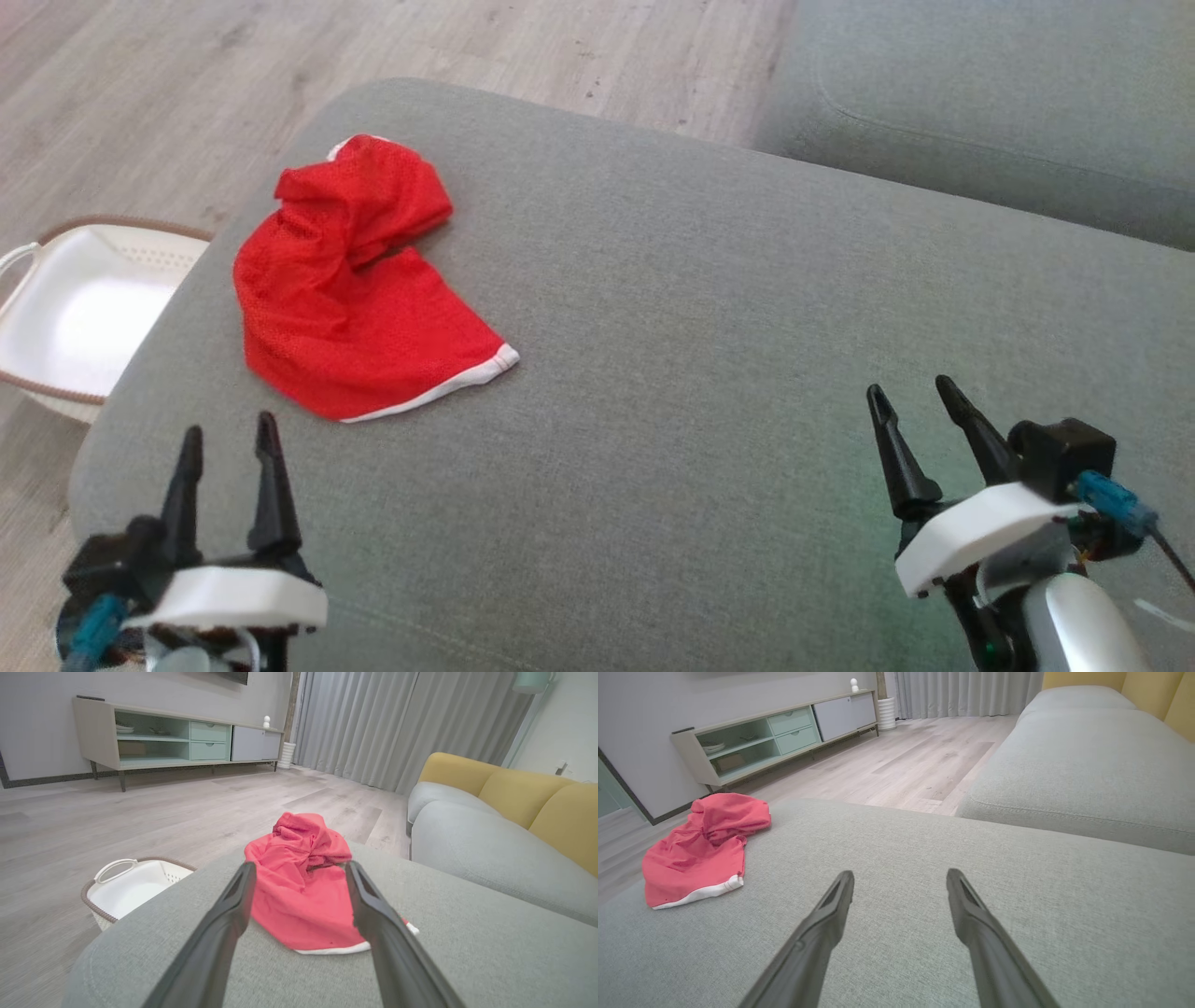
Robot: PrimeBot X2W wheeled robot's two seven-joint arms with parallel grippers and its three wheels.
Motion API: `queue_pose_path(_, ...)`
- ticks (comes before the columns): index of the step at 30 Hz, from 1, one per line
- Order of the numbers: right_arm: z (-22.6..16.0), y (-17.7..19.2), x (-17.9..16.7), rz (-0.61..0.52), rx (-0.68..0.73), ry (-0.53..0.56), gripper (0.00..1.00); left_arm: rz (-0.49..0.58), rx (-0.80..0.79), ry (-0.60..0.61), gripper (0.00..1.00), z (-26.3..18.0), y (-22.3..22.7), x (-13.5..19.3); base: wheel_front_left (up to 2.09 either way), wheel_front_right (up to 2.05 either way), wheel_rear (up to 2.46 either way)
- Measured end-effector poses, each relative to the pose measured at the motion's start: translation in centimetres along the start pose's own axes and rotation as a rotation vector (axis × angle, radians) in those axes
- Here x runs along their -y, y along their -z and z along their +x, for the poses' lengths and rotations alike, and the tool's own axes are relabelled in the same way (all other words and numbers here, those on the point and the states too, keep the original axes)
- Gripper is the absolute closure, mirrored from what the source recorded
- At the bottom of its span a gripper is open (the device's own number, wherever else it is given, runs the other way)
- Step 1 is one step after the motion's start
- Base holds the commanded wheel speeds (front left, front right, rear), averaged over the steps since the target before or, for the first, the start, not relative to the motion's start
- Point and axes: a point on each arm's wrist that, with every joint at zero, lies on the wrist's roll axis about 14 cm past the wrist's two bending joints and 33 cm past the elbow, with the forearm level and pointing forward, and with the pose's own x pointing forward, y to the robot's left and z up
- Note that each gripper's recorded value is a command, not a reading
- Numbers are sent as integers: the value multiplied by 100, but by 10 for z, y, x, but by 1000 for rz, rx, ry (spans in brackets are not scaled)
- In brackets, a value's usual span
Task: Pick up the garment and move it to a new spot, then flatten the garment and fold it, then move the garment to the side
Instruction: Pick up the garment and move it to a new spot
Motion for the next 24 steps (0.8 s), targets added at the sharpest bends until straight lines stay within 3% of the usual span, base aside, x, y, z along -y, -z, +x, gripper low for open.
queue_pose_path(6,-1,2,9,18,4,21,0,13,9,-6,0,21,-20,-2,0,0,0)
queue_pose_path(14,9,-11,27,17,51,42,0,50,-67,-8,0,101,-57,-8,0,0,0)
queue_pose_path(24,10,-17,71,17,100,123,0,-2,-538,-85,0,156,36,-23,0,0,0)
